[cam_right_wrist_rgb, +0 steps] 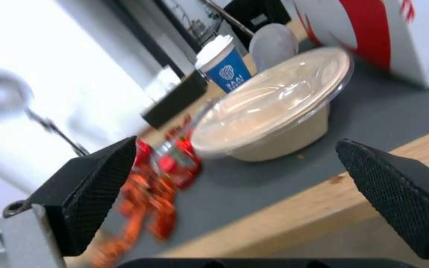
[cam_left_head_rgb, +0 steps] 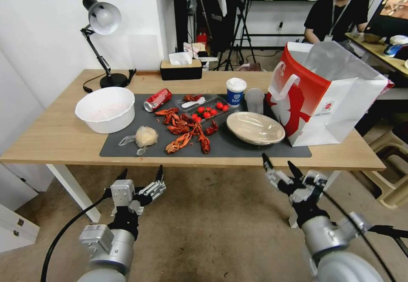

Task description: Pick up the trash from the table and place it into the takeout bag.

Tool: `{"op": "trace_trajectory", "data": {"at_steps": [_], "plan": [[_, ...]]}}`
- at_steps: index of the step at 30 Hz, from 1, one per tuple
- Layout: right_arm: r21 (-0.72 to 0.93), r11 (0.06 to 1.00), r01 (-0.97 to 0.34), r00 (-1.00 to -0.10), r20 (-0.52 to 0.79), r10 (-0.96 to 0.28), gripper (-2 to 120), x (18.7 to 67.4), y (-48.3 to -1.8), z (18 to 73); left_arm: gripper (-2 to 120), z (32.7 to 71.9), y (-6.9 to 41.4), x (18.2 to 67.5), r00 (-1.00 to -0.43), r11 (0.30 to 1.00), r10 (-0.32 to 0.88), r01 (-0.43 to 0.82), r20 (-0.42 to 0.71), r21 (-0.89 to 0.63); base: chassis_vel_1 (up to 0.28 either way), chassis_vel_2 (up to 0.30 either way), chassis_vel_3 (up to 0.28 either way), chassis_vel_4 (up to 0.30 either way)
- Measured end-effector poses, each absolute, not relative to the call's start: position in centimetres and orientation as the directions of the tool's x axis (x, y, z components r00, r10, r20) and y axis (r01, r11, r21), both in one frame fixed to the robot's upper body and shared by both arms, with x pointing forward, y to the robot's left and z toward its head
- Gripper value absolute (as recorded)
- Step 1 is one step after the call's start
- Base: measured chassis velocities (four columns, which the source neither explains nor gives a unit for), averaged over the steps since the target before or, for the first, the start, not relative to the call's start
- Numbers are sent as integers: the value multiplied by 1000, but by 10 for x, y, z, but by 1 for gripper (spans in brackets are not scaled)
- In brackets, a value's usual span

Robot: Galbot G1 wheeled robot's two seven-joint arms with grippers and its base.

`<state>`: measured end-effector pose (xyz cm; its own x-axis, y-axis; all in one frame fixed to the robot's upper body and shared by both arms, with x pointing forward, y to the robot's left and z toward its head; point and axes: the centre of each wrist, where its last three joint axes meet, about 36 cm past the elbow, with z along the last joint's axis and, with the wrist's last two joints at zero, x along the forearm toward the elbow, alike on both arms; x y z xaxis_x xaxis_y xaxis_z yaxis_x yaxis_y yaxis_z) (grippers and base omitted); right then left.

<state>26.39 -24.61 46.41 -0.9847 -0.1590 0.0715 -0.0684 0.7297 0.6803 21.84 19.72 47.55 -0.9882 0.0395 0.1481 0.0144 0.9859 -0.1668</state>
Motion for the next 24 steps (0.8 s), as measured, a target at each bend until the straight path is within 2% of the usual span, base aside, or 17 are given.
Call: {"op": "trace_trajectory", "data": {"at_steps": [3,10,24], "plan": [[791,611,-19,-985,90,-147,100,280,-253,466,100,473,200,221,-987,987,55,30,150,-160,0,0,0,0],[857,513,53,-977,151,-150,100,315,-256,465,100,473,201,220,-987,987,48,23,150,-161,0,0,0,0],[893,432,126,-956,226,-187,100,357,-259,460,100,473,201,220,-988,987,35,10,151,-163,0,0,0,0]]}}
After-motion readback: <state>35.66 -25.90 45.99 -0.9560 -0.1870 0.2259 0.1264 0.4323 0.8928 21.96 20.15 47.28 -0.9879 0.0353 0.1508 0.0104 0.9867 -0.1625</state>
